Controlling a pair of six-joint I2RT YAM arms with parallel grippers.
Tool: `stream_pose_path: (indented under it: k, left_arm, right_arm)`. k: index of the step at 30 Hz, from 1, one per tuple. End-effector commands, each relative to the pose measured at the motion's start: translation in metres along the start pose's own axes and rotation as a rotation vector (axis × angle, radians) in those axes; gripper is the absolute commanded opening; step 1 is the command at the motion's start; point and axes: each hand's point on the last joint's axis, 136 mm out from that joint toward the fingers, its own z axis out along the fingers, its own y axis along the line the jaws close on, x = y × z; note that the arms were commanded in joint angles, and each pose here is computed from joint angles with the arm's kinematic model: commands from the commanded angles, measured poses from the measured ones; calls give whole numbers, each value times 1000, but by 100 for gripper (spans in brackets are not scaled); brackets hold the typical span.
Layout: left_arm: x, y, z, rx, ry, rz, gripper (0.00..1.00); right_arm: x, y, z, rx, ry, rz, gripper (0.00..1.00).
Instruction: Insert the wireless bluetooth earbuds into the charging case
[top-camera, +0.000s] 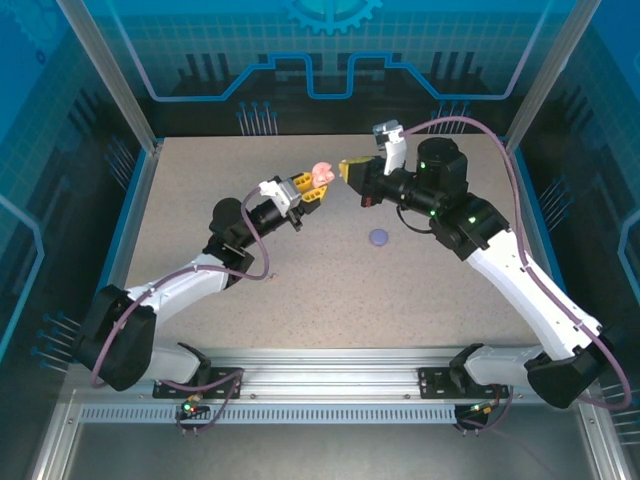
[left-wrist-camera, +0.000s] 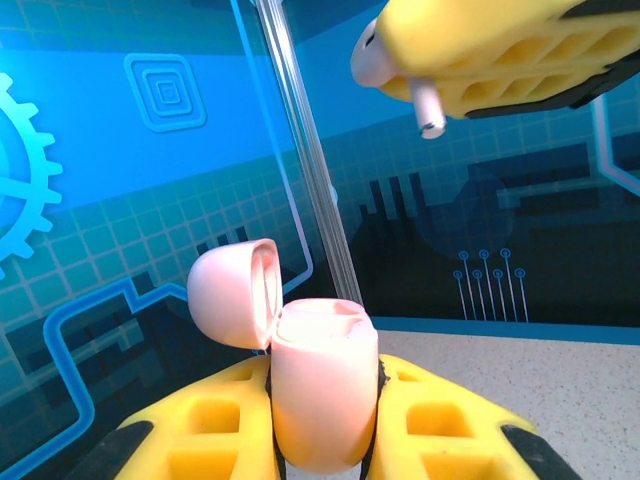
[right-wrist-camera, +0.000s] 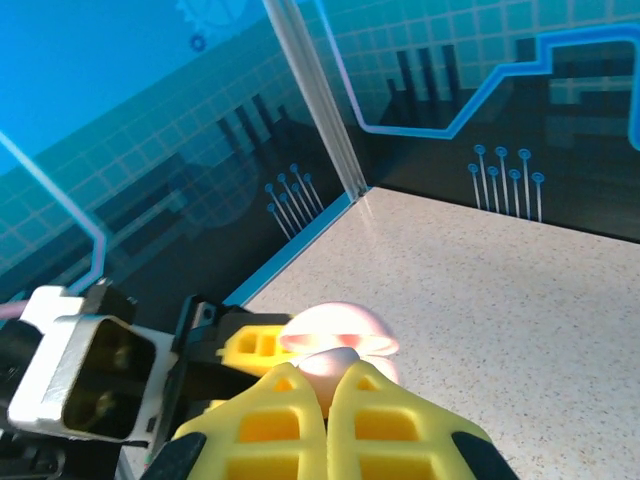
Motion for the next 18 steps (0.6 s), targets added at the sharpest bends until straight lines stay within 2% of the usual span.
stream_pose_path:
  k: [1, 18]
  left_arm:
    - [-27, -1, 1, 12, -57, 52, 0]
    - [-31, -2, -2, 12, -53, 47, 0]
  right_arm:
    - [-9, 12, 1, -1, -22, -73, 3]
    - [6, -3, 26, 66, 9, -53, 2]
